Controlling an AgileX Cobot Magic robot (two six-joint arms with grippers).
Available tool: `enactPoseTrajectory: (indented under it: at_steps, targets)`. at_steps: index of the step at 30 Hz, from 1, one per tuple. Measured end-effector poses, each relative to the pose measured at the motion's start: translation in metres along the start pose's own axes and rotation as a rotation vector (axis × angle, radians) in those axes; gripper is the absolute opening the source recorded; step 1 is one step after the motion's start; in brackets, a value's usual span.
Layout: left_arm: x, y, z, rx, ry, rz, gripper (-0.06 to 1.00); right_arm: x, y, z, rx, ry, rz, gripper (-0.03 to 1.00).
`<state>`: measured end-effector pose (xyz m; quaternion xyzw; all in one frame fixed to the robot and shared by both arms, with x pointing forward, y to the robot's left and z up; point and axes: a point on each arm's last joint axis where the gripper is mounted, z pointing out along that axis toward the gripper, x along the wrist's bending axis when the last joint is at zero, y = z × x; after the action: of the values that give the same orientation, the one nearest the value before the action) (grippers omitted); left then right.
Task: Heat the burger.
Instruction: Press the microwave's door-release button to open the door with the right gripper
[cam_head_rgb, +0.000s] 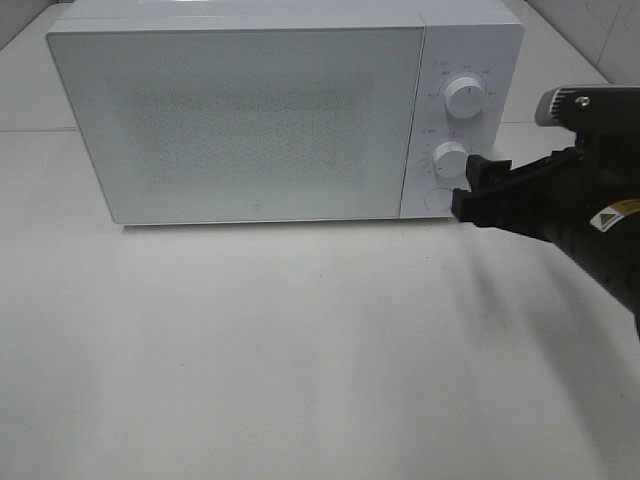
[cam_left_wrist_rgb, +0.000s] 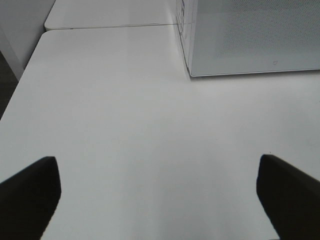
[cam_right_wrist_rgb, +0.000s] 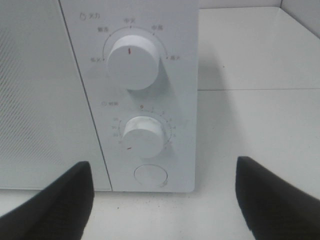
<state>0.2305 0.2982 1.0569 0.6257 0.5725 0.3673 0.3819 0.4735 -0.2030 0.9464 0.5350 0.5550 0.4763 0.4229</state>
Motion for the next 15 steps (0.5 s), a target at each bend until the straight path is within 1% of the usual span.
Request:
enactPoseTrajectory:
  at_steps: [1,5,10,15]
  targets:
    - [0.000,0.000,0.000,0.000,0.000,0.000,0.99,0.000,0.000,0.000,0.000,0.000,0.000,0.76]
    - [0.000,0.000,0.000,0.000,0.000,0.000,0.99,0.014,-0.017,0.000,0.021,0.015,-0.028,0.76]
    - [0.000,0.000,0.000,0.000,0.000,0.000,0.99,0.017,-0.027,0.001,0.040,0.012,-0.016,0.76]
    - [0.000,0.000,0.000,0.000,0.000,0.000,0.99,0.017,-0.033,0.003,0.063,0.000,0.034,0.75]
